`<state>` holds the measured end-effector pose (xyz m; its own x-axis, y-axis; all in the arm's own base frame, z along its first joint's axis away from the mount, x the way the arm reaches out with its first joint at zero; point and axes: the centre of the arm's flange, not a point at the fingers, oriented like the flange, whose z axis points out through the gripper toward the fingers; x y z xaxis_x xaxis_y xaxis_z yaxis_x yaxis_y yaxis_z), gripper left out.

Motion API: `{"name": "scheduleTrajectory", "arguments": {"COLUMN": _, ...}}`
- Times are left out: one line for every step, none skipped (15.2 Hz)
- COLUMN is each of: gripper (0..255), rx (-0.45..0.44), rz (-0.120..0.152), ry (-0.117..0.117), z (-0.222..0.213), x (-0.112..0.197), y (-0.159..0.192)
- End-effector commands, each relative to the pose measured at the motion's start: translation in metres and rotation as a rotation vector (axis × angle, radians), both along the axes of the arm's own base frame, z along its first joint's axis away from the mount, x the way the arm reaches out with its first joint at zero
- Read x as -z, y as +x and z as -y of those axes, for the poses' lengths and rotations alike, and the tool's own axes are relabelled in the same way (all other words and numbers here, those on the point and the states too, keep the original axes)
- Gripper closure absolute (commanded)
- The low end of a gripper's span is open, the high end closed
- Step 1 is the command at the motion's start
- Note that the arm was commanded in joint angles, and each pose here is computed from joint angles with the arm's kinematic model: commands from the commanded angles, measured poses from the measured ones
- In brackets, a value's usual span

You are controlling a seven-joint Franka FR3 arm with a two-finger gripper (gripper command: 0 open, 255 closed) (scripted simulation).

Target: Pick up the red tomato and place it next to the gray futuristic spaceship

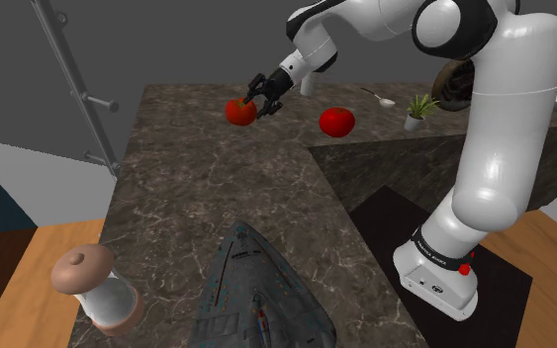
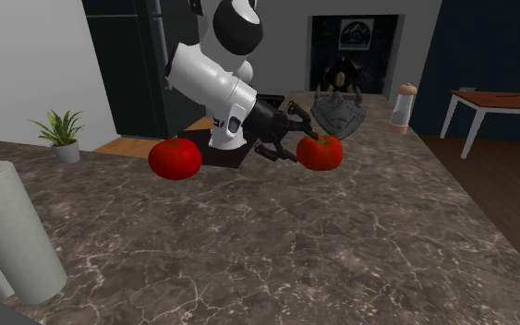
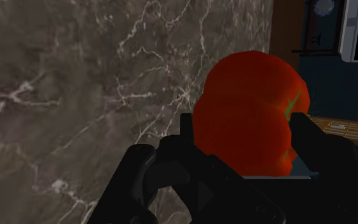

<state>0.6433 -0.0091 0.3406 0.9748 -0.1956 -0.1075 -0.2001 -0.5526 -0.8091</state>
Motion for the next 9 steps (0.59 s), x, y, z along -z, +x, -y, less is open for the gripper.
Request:
{"name": "scheduleTrajectory", "arguments": {"gripper": 255, "rx": 0.000, "rz": 0.000, "ry": 0.000, "z": 0.000, "x": -0.011, "y": 0.000}}
{"name": "scheduleTrajectory", "arguments": {"gripper": 255, "rx": 0.000, "rz": 0.000, "ry": 0.000, "z": 0.000, "x": -0.016, "y": 0.000}}
{"name": "scheduleTrajectory", "arguments": {"gripper": 255, "rx": 0.000, "rz": 0.000, "ry": 0.000, "z": 0.000, "x": -0.022, "y": 0.000}}
{"name": "scheduleTrajectory", "arguments": {"gripper": 255, "rx": 0.000, "rz": 0.000, "ry": 0.000, "z": 0.000, "x": -0.027, "y": 0.000}}
{"name": "scheduleTrajectory", "arguments": {"gripper": 255, "rx": 0.000, "rz": 0.000, "ry": 0.000, "z": 0.000, "x": -0.032, "y": 0.000}}
{"name": "scheduleTrajectory", "arguments": {"gripper": 255, "rx": 0.000, "rz": 0.000, "ry": 0.000, "z": 0.000, "x": -0.037, "y": 0.000}}
{"name": "scheduleTrajectory", "arguments": {"gripper": 255, "rx": 0.000, "rz": 0.000, "ry": 0.000, "z": 0.000, "x": -0.043, "y": 0.000}}
{"name": "scheduleTrajectory", "arguments": {"gripper": 255, "rx": 0.000, "rz": 0.000, "ry": 0.000, "z": 0.000, "x": -0.048, "y": 0.000}}
{"name": "scheduleTrajectory", "arguments": {"gripper": 255, "rx": 0.000, "rz": 0.000, "ry": 0.000, "z": 0.000, "x": -0.053, "y": 0.000}}
